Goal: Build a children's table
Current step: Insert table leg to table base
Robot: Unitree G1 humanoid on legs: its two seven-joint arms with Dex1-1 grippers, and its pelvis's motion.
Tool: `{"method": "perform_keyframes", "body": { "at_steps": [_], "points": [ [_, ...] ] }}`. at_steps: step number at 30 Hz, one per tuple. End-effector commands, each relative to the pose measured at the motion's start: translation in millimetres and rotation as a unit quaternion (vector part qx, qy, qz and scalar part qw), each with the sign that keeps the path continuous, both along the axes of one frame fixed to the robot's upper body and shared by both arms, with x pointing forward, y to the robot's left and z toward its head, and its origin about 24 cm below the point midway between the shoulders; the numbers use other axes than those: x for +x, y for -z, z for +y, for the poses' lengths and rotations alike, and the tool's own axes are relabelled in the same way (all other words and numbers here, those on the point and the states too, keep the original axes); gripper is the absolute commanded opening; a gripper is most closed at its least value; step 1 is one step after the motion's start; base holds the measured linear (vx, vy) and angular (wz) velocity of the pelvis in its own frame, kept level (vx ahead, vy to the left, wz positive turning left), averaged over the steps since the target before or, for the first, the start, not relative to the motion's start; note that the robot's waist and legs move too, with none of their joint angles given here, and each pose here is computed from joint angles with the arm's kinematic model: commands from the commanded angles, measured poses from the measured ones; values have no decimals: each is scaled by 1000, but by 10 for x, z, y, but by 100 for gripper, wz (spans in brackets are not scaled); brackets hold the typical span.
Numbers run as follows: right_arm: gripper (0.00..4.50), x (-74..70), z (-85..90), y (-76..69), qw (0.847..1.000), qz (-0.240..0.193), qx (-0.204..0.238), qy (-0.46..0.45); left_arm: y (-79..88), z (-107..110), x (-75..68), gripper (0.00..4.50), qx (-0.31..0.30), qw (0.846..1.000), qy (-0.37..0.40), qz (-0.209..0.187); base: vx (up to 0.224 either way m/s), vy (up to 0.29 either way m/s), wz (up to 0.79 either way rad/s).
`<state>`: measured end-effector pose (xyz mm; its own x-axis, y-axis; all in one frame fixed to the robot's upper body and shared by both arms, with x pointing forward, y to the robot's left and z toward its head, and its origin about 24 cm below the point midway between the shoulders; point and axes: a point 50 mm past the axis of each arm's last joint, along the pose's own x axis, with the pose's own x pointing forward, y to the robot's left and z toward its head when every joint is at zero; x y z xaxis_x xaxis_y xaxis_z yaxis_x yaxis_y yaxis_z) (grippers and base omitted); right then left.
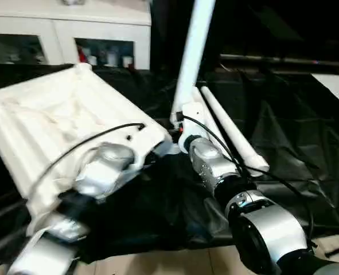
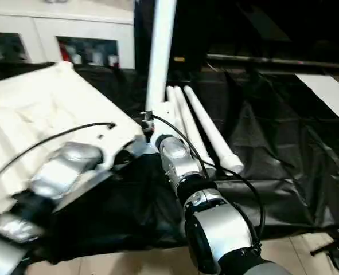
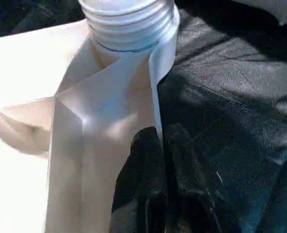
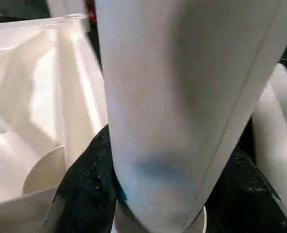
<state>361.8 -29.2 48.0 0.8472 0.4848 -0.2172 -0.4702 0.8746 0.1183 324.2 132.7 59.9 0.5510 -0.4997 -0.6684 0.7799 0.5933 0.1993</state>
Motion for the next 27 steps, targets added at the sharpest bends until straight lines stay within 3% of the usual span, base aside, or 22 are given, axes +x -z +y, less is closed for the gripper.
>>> {"method": "perform_keyframes", "body": {
  "at_steps": [1,3,8,13,21,27],
  "points": [
    [189,-310,-58,558,990,132,-34,-40,23,0,-49,0,5,999,38,4,0,0,0],
    [189,-306,-156,531,985,121,-34,-118,3,144,-113,0,-7,998,65,17,0,0,0],
    [189,-337,-308,527,971,112,-46,-208,-37,266,-188,0,-11,994,108,24,0,0,0],
    [189,-410,-540,522,944,119,-34,-307,-145,356,-327,0,-41,980,193,39,0,0,0],
    [189,-448,-694,471,923,131,3,-362,-247,579,-367,0,-42,969,234,66,0,0,0],
    [189,-446,-690,467,922,123,-13,-367,-257,605,-311,0,-33,973,224,55,0,0,0]
  ]
}}
